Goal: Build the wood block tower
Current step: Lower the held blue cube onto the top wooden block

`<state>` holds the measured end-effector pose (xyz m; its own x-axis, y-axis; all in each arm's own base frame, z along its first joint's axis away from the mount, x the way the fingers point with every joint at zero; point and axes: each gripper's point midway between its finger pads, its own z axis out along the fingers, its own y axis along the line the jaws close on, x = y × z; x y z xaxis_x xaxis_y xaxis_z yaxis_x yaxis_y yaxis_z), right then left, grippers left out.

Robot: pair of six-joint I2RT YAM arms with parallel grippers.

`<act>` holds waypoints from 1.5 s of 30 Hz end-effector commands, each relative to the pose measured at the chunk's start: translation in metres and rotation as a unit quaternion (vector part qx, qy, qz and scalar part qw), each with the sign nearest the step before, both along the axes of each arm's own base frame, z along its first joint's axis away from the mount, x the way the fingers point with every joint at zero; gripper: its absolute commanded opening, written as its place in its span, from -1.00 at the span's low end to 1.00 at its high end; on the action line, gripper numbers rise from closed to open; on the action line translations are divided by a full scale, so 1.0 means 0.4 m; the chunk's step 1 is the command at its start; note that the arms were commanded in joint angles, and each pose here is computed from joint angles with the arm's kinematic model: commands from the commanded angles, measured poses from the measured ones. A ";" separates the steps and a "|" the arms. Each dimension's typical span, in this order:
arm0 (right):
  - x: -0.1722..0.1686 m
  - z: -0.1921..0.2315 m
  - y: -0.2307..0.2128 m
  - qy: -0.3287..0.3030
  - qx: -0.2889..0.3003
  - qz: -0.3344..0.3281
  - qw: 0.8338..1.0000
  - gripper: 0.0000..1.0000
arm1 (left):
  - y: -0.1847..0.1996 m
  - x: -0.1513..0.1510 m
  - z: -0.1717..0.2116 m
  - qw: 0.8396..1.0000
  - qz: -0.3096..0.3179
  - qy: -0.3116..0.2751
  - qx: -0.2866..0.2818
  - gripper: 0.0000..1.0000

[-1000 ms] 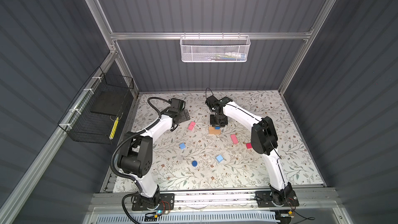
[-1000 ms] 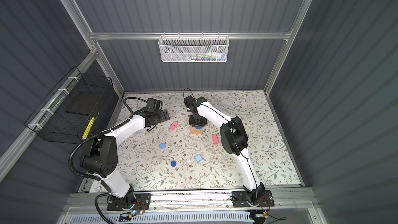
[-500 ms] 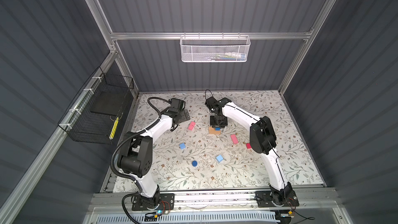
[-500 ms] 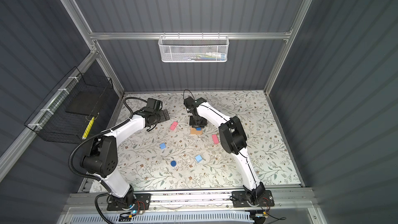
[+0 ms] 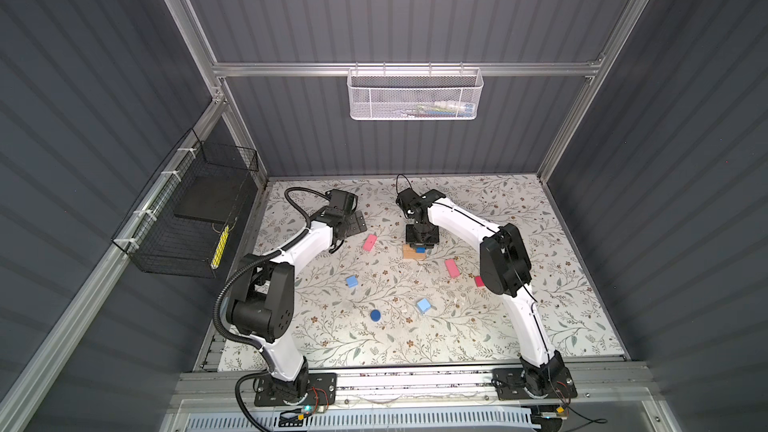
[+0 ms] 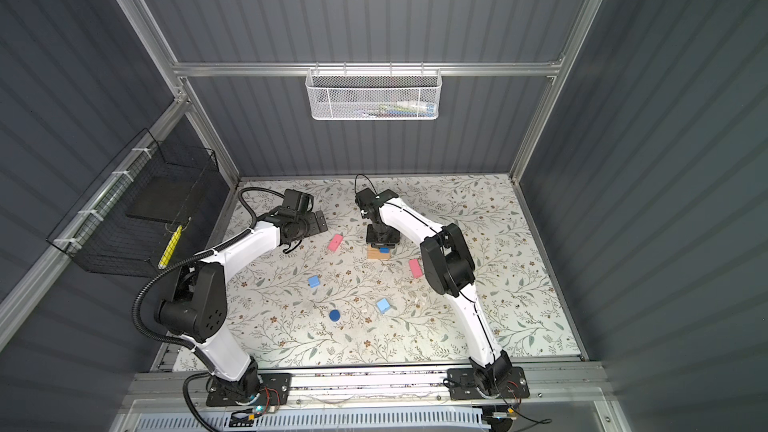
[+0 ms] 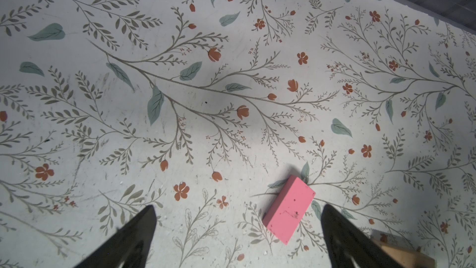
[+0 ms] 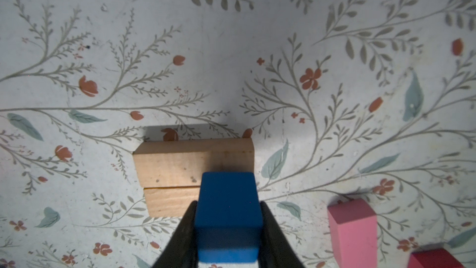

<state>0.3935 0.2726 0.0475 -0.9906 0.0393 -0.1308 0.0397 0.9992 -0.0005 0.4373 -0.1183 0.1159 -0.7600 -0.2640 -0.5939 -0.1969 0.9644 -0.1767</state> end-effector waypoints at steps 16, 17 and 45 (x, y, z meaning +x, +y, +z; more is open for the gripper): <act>0.008 -0.008 -0.001 0.003 0.001 -0.007 1.000 -0.87 | 0.015 -0.014 0.009 1.000 0.003 0.001 0.000 0.99; 0.008 -0.011 0.000 0.004 0.001 -0.007 1.000 -0.86 | 0.015 -0.014 0.011 1.000 0.003 0.000 -0.001 0.99; 0.002 -0.027 0.002 0.013 0.002 -0.008 1.000 -0.50 | 0.020 -0.016 0.008 1.000 0.006 0.001 -0.003 0.99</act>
